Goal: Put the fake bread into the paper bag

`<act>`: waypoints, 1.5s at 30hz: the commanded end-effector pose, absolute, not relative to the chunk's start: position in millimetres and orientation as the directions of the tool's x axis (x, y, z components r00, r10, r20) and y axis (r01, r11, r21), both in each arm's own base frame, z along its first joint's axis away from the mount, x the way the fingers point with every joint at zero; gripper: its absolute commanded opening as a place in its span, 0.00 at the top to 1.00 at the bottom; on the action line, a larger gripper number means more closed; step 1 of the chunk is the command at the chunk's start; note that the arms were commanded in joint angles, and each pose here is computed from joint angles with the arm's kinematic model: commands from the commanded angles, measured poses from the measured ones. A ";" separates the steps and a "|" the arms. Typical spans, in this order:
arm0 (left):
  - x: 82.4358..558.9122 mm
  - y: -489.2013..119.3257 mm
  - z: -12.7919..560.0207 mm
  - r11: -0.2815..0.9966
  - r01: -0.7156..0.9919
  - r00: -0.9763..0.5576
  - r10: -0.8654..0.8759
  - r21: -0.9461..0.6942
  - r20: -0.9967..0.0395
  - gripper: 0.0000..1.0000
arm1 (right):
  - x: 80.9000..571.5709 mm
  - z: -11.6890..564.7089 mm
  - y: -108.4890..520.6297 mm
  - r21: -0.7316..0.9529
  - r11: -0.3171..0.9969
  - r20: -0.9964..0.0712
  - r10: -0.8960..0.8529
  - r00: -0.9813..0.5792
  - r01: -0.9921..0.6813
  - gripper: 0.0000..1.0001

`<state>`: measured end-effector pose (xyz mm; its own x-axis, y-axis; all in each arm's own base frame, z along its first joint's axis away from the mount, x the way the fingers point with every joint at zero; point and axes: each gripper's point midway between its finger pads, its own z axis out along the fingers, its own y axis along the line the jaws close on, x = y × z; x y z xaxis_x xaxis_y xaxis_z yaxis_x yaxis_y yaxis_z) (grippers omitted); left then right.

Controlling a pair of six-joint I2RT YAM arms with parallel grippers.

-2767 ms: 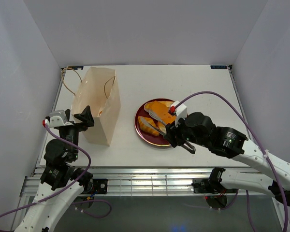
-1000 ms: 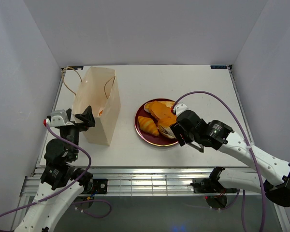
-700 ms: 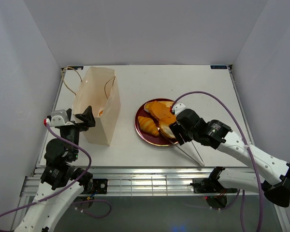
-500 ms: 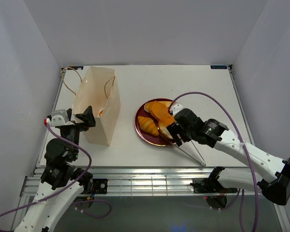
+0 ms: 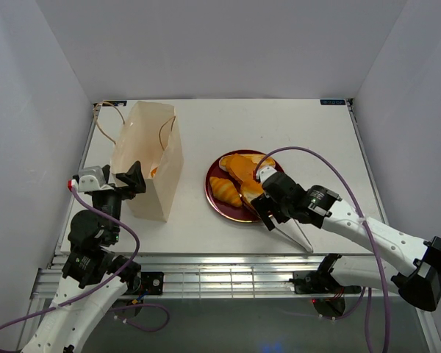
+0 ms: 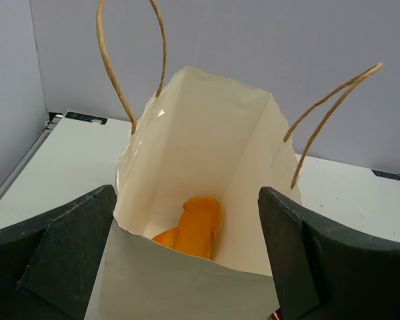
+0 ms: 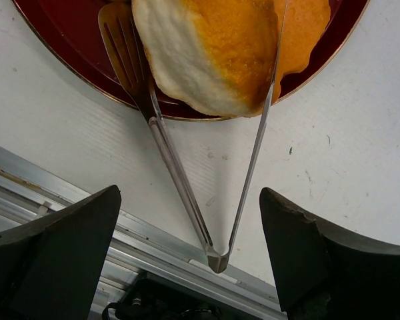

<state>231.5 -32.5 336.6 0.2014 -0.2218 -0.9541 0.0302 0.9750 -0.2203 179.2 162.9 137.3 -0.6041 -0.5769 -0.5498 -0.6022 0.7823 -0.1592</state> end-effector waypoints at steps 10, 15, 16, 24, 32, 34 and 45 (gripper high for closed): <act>232.3 -40.2 336.9 0.974 0.067 0.193 -0.226 -0.217 -0.955 0.02 | 196.6 125.3 157.7 -0.284 0.766 -0.488 -0.633 -0.601 -0.576 0.10; 232.3 -40.7 337.0 0.974 0.070 0.192 -0.226 -0.217 -0.955 0.02 | 201.8 117.6 155.2 -0.308 0.764 -0.489 -0.639 -0.594 -0.568 0.10; 232.3 -40.8 337.0 0.973 0.070 0.192 -0.228 -0.218 -0.955 0.02 | 204.5 114.4 158.1 -0.306 0.763 -0.493 -0.638 -0.591 -0.569 0.10; 232.4 -41.9 336.7 0.974 0.075 0.189 -0.226 -0.216 -0.956 0.02 | 224.9 104.9 178.3 -0.273 0.775 -0.506 -0.619 -0.600 -0.570 0.08; 232.4 -44.5 336.7 0.973 0.089 0.186 -0.227 -0.214 -0.956 0.02 | 244.1 81.9 169.9 -0.288 0.814 -0.499 -0.577 -0.646 -0.504 0.09; 232.7 -44.9 336.7 0.973 0.090 0.185 -0.227 -0.214 -0.956 0.02 | 252.2 81.5 171.2 -0.288 0.822 -0.512 -0.566 -0.646 -0.491 0.08; 232.0 -45.2 337.4 0.972 0.094 0.188 -0.228 -0.214 -0.955 0.02 | 292.2 76.9 197.4 -0.261 0.825 -0.542 -0.555 -0.631 -0.502 0.05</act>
<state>231.2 -40.5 337.2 0.1952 -0.2252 -0.9546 0.0741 0.9739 -0.2146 258.7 172.6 58.7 -0.6773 -0.5973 -0.4296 -0.5247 0.8014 -0.2871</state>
